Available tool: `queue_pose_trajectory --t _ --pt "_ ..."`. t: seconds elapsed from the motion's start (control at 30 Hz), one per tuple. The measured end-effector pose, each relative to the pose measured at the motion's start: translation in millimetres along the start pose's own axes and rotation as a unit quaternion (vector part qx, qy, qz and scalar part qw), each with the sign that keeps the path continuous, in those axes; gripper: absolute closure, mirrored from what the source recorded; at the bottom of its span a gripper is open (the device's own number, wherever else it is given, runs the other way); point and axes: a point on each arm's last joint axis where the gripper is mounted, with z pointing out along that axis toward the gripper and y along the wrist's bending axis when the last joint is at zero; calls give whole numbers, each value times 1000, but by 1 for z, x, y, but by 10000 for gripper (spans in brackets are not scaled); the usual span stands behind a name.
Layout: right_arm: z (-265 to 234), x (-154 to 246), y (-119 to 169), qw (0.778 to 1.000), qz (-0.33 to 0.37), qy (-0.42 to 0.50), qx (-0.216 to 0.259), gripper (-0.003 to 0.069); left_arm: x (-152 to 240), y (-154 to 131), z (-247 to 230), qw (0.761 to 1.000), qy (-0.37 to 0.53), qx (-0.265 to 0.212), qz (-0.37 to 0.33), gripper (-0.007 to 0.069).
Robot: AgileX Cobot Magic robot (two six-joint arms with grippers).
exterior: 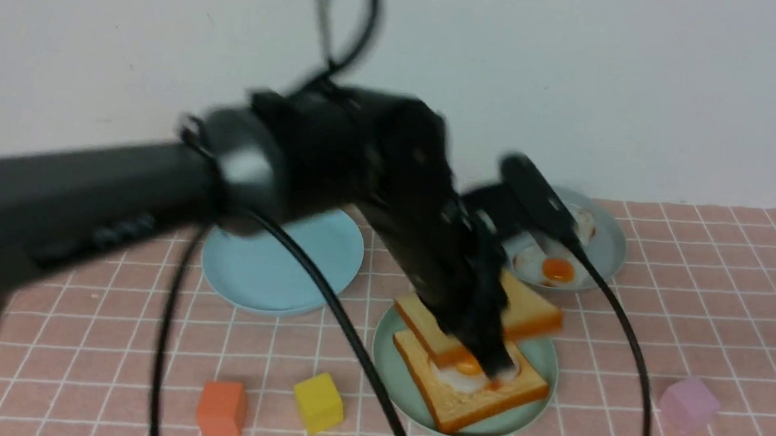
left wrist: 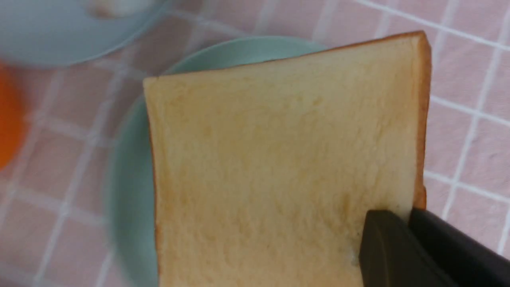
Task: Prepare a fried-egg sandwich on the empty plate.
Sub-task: Use the left arm to place a slice of bread on the fried egg in the middle
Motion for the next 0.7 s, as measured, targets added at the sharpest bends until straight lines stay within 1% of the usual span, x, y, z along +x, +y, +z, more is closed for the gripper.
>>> queue_pose_trajectory --t 0.13,0.2,0.3,0.43,0.5,0.7 --pt "0 0 0 1000 0 0 0 627 0 -9 19 1000 12 -7 17 572" --pt "0 0 0 1000 0 0 0 627 2 -10 27 1000 20 -4 6 572" --pt "0 0 0 1000 0 0 0 627 4 -10 32 1000 26 -7 -8 572" --pt "0 0 0 1000 0 0 1 627 9 -5 38 998 43 -30 -29 572" --pt "0 0 0 1000 0 0 1 627 10 -5 40 998 47 -34 -35 572" --pt "0 0 -2 1000 -3 1 8 627 13 -4 46 998 55 -33 -29 572"
